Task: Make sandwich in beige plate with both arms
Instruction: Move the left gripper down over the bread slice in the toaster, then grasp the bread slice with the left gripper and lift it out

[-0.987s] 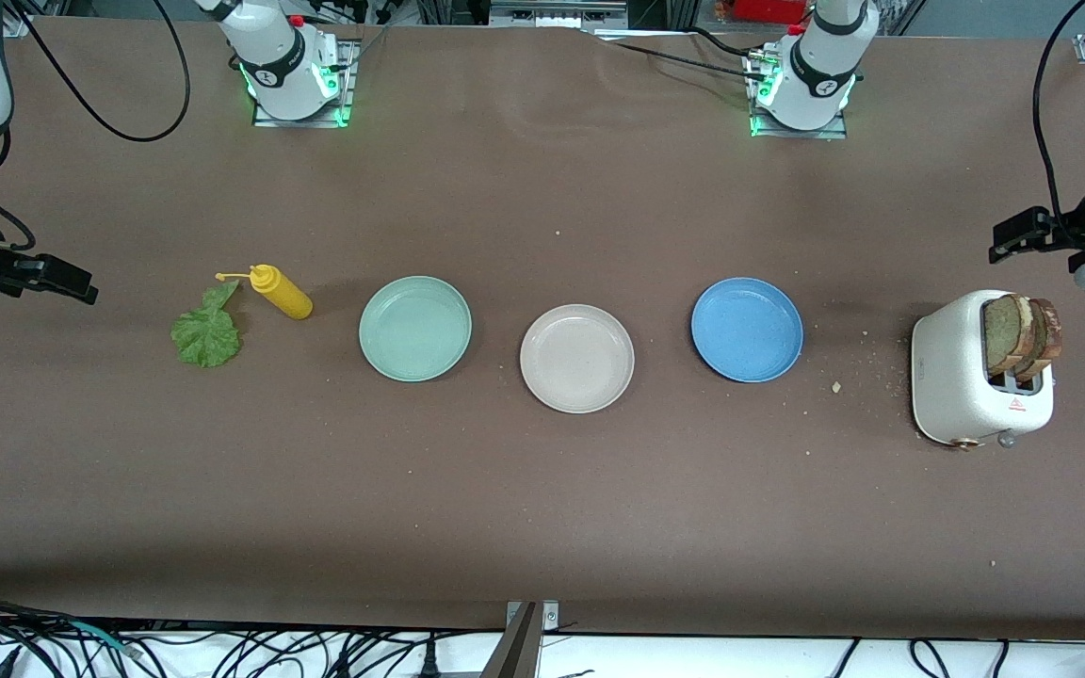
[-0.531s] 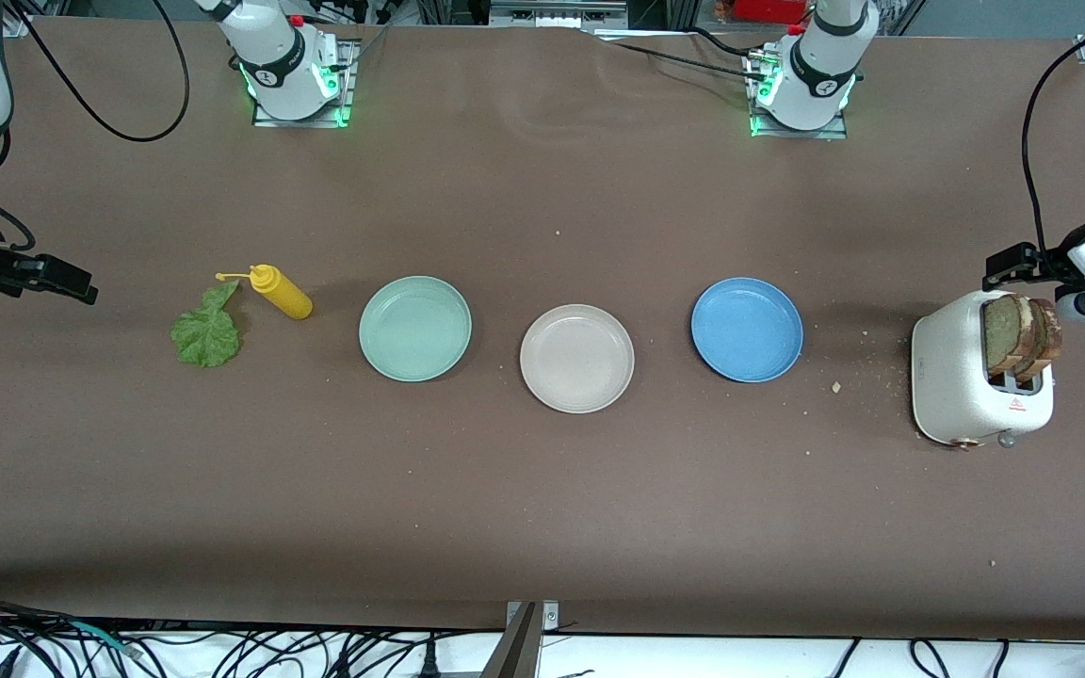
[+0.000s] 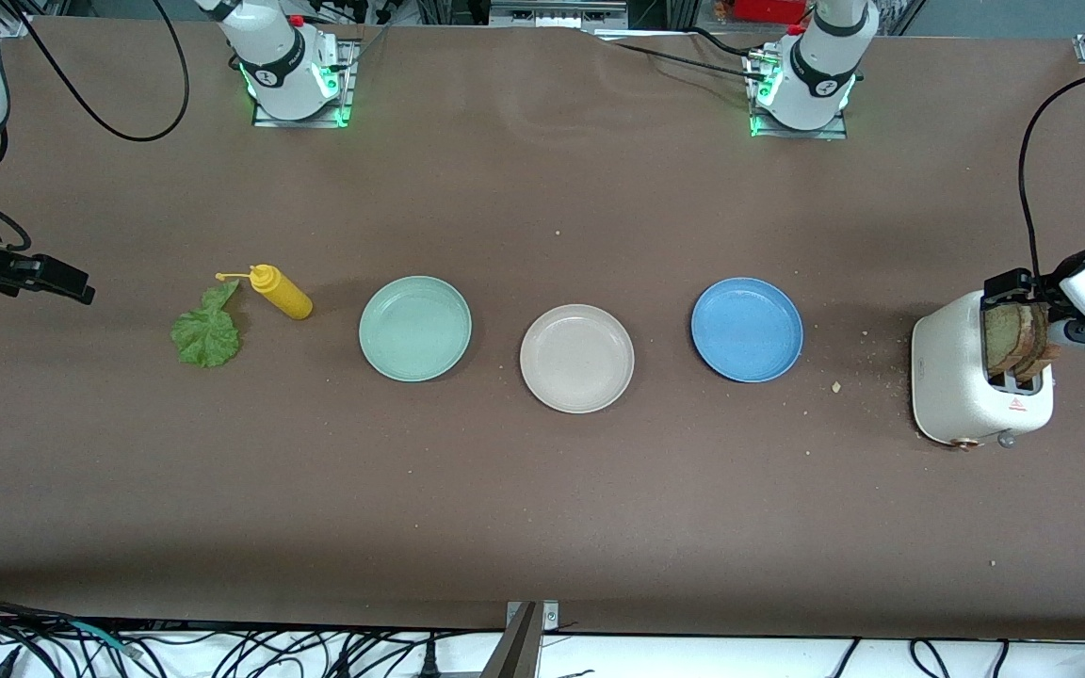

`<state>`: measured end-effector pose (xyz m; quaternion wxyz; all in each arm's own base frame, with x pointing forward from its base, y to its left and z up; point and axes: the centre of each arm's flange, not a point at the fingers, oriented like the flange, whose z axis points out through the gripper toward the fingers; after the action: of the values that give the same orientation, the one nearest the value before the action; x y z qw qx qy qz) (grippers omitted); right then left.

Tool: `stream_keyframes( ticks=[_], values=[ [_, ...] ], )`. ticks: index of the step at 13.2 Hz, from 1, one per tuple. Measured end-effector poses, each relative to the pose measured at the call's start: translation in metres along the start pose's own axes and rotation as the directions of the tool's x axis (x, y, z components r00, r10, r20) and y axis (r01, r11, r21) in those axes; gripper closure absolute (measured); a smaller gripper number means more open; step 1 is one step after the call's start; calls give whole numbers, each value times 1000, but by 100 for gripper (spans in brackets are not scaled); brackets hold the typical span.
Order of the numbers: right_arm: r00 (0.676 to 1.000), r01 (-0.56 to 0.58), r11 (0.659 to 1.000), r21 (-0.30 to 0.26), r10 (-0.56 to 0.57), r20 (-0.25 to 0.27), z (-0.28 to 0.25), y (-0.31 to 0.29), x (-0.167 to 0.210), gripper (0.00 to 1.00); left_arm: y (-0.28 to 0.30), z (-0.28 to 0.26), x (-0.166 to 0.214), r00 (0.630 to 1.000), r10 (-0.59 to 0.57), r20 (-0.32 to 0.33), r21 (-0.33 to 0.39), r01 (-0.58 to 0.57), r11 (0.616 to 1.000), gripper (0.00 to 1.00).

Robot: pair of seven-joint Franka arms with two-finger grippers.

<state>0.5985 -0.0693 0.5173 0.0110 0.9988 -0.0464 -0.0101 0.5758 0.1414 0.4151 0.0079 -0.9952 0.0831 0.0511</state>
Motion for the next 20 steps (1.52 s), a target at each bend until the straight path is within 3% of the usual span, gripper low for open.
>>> stream_keyframes(
  ticks=[9, 16, 17, 20],
  values=[
    [1000, 0, 1000, 0, 0, 0, 0, 0, 0, 0, -13, 34, 8, 1000, -10, 17, -6, 10, 1000, 3],
    [1000, -1, 1000, 0, 1, 0, 0, 1, 0, 0, -17, 38, 7, 999, 42, 24, -11, -42, 999, 79],
    [1000, -1, 1000, 0, 1, 0, 0, 1, 0, 0, -18, 38, 6, 998, 64, 23, -12, -64, 998, 86],
    [1000, -3, 1000, 0, 3, 0, 0, 2, 0, 0, -23, 36, 5, 991, 129, 17, -10, -129, 992, 88]
  ],
)
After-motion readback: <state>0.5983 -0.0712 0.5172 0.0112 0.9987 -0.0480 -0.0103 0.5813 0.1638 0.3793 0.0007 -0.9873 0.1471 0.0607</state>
